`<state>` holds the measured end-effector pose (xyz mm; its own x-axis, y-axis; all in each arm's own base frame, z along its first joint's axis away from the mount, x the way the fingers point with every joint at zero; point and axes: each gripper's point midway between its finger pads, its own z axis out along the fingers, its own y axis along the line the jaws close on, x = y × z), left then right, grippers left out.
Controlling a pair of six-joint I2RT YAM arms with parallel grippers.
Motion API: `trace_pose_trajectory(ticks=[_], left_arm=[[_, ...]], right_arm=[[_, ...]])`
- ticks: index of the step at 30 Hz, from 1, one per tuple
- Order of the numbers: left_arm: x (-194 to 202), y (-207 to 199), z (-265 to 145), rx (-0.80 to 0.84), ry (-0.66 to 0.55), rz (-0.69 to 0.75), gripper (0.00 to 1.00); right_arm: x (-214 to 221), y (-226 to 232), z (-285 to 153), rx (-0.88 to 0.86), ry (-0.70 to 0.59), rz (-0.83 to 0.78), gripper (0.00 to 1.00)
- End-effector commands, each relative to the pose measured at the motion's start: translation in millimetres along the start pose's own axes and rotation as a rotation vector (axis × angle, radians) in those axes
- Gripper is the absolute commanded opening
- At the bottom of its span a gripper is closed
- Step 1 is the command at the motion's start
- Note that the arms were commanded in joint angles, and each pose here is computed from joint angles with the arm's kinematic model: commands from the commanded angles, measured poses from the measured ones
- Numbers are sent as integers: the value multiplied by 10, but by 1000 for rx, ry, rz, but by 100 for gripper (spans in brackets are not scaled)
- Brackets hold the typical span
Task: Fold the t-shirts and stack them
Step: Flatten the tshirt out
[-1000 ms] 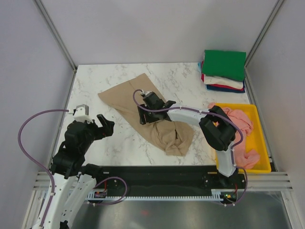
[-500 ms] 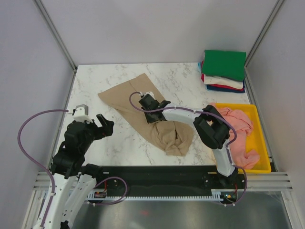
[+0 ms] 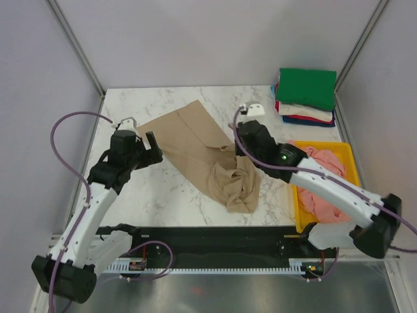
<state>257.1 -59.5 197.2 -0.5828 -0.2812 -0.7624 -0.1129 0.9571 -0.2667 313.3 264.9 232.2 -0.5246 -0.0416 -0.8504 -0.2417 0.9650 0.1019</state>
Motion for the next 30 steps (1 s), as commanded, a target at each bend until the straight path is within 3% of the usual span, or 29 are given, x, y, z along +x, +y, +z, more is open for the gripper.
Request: trace_pose_trajectory(ticks=[1, 2, 5, 7, 11, 16, 20, 23, 24, 27, 30], left_arm=[[-457, -50, 269, -61, -74, -45, 100], [-418, 52, 485, -101, -12, -100, 100], [-567, 34, 757, -22, 35, -274, 100], [-619, 281, 1071, -61, 50, -369, 99], [-713, 541, 1492, -153, 58, -369, 99], [-803, 785, 1981, -197, 95, -394, 99], [-1114, 498, 2120, -59, 74, -364, 86], [-1313, 101, 2231, 22, 27, -253, 81], [-1424, -265, 2233, 83, 7, -192, 80], [-1420, -729, 2441, 148, 23, -74, 78], [-1289, -929, 2735, 175, 74, -54, 77]], right_arm=[[219, -491, -254, 140, -34, 57, 0], [153, -603, -419, 151, -81, 116, 0], [359, -903, -638, 198, -108, 183, 0], [560, -1062, -705, 229, -108, 220, 0], [711, -1235, -905, 209, -149, 294, 0], [846, -1310, -933, 223, -116, 253, 0], [852, -1326, -936, 226, -113, 224, 0], [860, -1322, -915, 228, -110, 208, 0], [867, -1311, -906, 223, -106, 199, 0], [886, -1289, -870, 221, -93, 192, 0], [893, -1246, -863, 203, -82, 194, 0]])
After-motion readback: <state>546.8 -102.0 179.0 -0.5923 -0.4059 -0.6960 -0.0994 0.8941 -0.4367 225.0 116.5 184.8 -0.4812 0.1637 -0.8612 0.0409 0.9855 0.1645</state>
